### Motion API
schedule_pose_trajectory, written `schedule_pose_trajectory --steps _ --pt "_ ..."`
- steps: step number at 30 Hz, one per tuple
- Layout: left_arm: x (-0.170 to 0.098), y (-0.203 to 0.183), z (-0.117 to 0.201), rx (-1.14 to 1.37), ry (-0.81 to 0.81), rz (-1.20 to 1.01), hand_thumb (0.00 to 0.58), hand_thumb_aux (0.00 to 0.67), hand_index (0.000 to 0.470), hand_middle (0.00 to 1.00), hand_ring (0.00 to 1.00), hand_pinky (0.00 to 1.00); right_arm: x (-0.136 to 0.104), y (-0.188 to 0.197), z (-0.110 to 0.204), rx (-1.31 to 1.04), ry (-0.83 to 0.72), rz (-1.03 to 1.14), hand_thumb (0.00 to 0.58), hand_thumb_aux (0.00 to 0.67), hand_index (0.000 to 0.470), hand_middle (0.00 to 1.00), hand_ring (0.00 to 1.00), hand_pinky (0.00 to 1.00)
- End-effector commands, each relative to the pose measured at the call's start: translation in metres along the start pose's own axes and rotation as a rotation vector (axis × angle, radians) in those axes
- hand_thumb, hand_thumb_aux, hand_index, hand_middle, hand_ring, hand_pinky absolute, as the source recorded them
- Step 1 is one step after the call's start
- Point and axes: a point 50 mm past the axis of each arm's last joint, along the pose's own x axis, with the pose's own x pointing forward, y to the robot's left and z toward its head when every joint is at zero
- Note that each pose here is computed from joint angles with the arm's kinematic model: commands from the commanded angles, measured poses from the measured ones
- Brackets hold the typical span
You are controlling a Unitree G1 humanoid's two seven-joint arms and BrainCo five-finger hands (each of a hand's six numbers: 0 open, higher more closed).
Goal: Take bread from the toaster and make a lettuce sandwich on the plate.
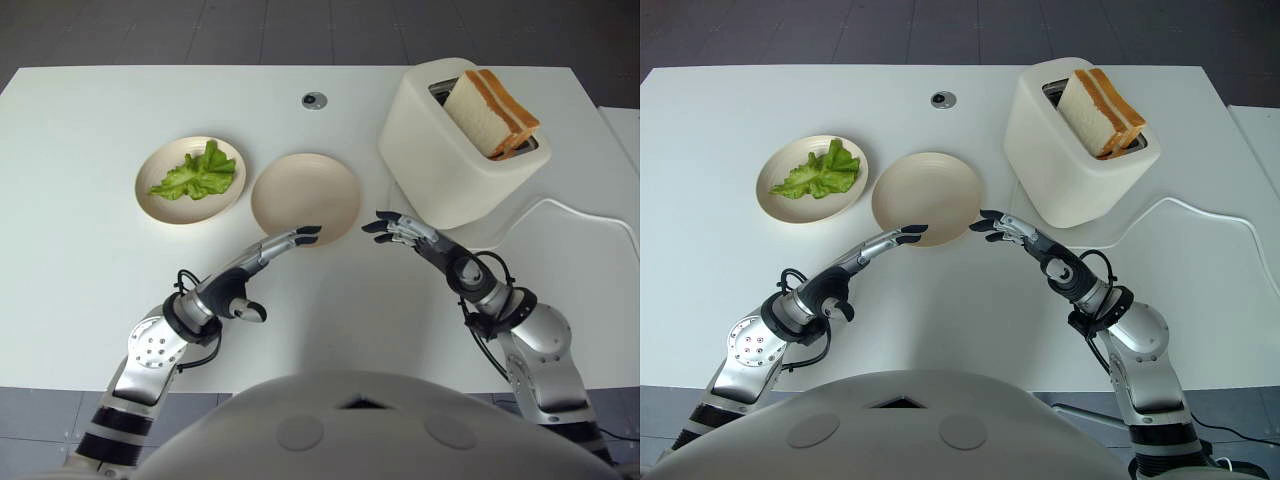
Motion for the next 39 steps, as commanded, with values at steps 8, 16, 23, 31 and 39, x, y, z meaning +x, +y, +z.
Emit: schedule_pose_trajectory --steps 8,16,23,31,39 --pt "0.004 0.004 -0.005 0.011 0.005 0.012 0.000 0.000 0.000 0.00 0.00 0.00 0.006 -0.007 0.000 -0.010 -0.030 -0.041 0.000 0.000 0.000 0.13 0.13 0.13" --pt "0.004 0.006 -0.005 0.018 -0.001 0.026 0.000 0.000 0.000 0.00 0.00 0.00 -0.014 -0.097 0.074 -0.257 -0.285 -0.519 0.000 0.000 0.000 0.13 0.13 0.13" --pt "0.003 0.000 -0.002 0.001 0.005 0.030 0.000 0.000 0.000 0.00 0.00 0.00 -0.040 -0.156 0.073 -0.808 0.134 -0.732 0.000 0.000 0.000 0.13 0.13 0.13" --pt "0.005 0.002 -0.002 0.003 0.001 0.028 0.000 0.000 0.000 0.00 0.00 0.00 -0.043 -0.161 0.019 -0.826 0.470 -0.553 0.000 0.000 0.000 0.22 0.22 0.22" --pt "0.008 0.002 0.000 -0.004 -0.022 0.031 0.000 0.000 0.000 0.00 0.00 0.00 -0.029 -0.171 0.008 -0.845 0.519 -0.508 0.066 0.039 0.028 0.26 0.26 0.26"
